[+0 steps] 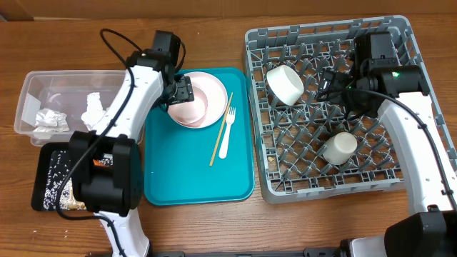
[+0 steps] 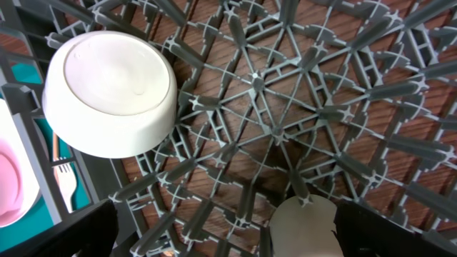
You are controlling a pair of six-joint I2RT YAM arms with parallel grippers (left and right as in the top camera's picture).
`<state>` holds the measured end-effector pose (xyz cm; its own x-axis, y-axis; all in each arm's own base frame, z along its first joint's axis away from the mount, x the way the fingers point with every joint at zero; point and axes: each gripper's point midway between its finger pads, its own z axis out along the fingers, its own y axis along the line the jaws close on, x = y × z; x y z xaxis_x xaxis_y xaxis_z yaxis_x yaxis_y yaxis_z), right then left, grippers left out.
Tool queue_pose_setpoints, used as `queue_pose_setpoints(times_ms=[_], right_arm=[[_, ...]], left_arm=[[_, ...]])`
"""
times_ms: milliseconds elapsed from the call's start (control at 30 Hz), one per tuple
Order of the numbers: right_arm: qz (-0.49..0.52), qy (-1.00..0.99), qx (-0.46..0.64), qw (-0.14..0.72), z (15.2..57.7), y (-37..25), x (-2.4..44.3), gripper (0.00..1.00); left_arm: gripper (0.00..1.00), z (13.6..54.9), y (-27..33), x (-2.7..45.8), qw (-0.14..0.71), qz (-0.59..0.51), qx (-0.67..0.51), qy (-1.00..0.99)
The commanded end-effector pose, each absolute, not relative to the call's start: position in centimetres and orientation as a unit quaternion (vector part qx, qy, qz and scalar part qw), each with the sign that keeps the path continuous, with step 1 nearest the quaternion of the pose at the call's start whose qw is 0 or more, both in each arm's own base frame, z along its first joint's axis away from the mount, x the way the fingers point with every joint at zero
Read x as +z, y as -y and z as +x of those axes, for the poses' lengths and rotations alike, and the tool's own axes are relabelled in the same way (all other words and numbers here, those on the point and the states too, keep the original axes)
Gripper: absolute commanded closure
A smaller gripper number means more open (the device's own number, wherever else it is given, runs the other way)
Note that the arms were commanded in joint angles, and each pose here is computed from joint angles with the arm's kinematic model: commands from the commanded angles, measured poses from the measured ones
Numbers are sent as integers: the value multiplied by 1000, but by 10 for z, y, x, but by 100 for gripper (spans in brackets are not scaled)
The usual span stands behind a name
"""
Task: Sort waste into correct bins and load items into the dishwasher
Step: 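Grasp the pink bowl's rim on the teal tray with the left gripper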
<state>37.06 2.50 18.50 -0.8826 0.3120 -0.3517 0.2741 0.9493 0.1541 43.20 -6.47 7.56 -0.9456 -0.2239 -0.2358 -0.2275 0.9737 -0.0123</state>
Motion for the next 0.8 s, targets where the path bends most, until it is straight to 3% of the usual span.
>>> queue_pose_setpoints(times_ms=[0, 367, 400, 467, 533, 767], right_arm=[[153, -967, 55, 196, 369, -26, 190, 0], [153, -967, 55, 197, 369, -26, 190, 0], [153, -967, 55, 196, 369, -26, 190, 0], [153, -967, 55, 196, 369, -26, 190, 0], [153, -967, 55, 196, 369, -26, 190, 0], [153, -967, 55, 197, 369, -26, 190, 0]], left_arm=[[30, 428, 71, 60, 93, -101, -12, -991], [37, 422, 70, 29, 54, -101, -1, -993], [44, 420, 70, 24, 49, -101, 1, -994], [75, 419, 71, 23, 44, -101, -2, -994], [95, 419, 74, 24, 44, -100, -10, -994], [96, 429, 76, 59, 63, -92, -16, -994]])
